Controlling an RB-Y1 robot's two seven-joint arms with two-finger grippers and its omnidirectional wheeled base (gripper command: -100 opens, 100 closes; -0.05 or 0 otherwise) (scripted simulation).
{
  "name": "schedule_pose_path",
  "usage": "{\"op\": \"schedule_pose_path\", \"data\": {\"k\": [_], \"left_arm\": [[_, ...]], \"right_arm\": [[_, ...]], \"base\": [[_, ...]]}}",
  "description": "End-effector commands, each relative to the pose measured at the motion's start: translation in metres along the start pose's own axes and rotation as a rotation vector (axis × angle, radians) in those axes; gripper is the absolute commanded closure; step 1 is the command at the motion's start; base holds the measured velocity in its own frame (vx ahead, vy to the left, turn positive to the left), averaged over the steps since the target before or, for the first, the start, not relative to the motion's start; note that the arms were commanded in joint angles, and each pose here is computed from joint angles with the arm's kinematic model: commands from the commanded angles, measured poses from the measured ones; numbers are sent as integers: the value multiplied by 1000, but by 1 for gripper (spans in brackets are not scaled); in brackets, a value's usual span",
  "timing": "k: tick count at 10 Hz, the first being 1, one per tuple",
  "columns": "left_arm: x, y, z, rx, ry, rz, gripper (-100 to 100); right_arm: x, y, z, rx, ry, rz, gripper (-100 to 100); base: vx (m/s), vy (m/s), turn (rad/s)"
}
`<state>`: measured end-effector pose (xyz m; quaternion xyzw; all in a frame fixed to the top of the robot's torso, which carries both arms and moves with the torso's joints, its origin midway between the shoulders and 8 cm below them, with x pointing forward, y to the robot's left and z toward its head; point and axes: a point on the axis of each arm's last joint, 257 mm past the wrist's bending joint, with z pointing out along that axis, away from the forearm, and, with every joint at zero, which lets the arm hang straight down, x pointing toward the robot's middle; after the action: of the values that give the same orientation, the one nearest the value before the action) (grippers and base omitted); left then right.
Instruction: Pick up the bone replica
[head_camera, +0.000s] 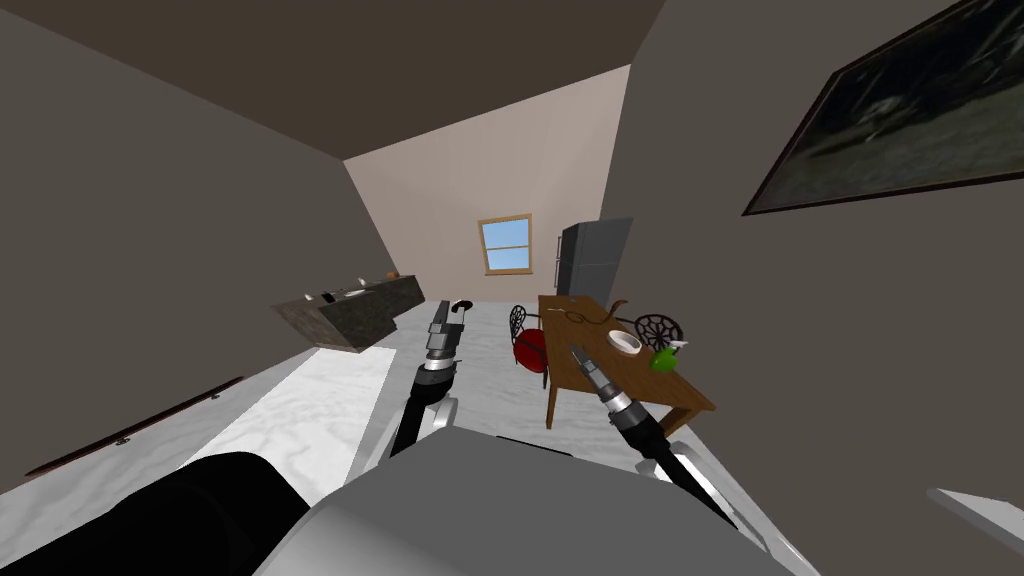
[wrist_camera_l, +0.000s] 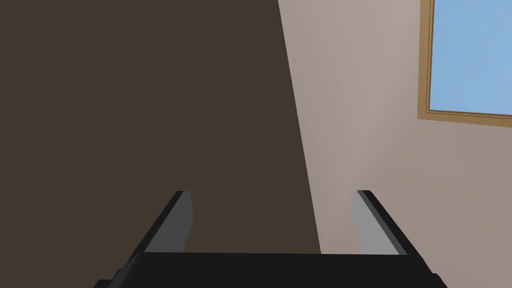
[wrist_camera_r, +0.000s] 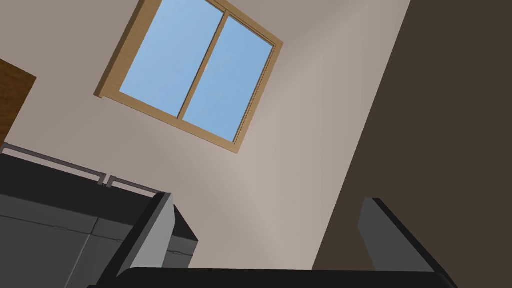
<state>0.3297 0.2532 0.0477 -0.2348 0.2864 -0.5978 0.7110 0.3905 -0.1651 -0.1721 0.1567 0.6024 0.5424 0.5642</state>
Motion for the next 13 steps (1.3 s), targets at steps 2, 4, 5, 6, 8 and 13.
{"op": "schedule_pose_path", "data": {"k": [2, 4, 5, 6, 8, 13], "left_arm": [[0, 0, 0, 0, 0, 0, 0], [0, 0, 0, 0, 0, 0, 0], [0, 0, 0, 0, 0, 0, 0], [0, 0, 0, 0, 0, 0, 0], [0, 0, 0, 0, 0, 0, 0], [0, 0, 0, 0, 0, 0, 0]], "right_arm": [[17, -31, -7, 54, 70, -40, -100], [30, -57, -17, 102, 132, -73, -100], [41, -72, -26, 129, 190, -106, -100], [42, -83, -31, 153, 193, -105, -100], [52, -109, -48, 206, 255, -136, -100], [65, -163, -92, 322, 377, -198, -100]], "base": [[53, 151, 41], [73, 118, 43], [84, 151, 77], [70, 107, 16], [79, 83, 41], [65, 72, 31]]}}
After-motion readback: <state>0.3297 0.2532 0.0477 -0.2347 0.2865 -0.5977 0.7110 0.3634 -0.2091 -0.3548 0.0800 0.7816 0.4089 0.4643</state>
